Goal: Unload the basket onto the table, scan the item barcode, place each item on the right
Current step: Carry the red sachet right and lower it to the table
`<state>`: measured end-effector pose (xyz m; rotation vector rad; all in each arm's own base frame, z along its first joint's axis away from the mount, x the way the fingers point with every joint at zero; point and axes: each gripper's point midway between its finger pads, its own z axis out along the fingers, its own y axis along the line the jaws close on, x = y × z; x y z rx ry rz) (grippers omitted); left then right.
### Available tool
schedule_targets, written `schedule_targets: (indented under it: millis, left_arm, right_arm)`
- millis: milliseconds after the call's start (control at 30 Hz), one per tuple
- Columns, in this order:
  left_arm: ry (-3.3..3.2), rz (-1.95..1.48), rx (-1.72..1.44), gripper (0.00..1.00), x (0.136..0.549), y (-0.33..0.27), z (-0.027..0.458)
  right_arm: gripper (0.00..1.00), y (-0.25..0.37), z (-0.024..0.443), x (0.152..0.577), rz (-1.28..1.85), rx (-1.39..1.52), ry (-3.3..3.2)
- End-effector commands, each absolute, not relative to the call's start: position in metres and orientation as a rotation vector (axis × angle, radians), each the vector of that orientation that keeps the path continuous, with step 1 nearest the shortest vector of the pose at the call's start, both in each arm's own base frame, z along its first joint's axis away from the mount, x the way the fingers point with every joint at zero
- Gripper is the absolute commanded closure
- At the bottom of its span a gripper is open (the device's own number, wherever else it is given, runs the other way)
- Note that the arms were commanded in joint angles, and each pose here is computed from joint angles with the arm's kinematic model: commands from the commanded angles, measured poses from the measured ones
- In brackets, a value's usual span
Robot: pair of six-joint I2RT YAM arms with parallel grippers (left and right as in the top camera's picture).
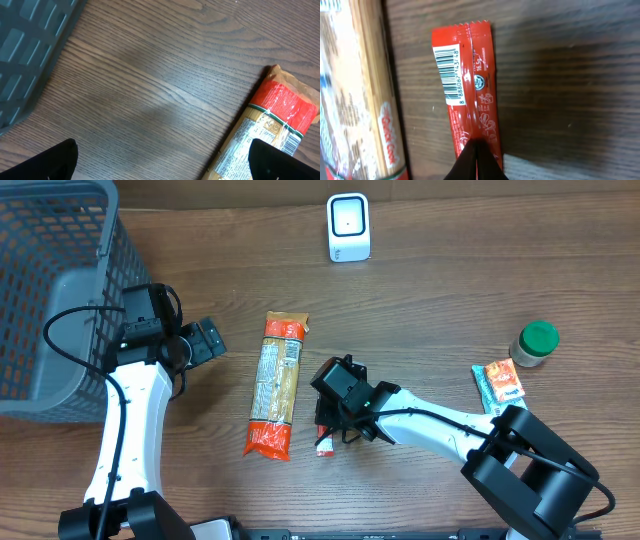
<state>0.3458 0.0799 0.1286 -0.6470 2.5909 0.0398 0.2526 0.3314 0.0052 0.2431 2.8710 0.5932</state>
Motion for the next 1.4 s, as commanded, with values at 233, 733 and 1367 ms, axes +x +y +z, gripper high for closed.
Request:
schedule_targets:
  millis: [233, 733, 1367]
  left_arm:
    - [2.573, 0.054, -0.622, 0.0, 0.347, 0.081, 0.136]
    - [2.573, 0.054, -0.622, 0.0, 0.347, 0.081, 0.136]
    - [2.573, 0.055, -0.623, 0.0, 0.347, 0.081, 0.136]
  right_arm:
    - [0.96, 0.285, 0.017, 0.285, 0.51, 0.113, 2.936]
    - [0.92, 0.264, 0.07, 0.31, 0.435, -0.151, 2.972]
    - [0.96, 0.27, 0.007, 0.249, 0.455, 0.547, 3.102]
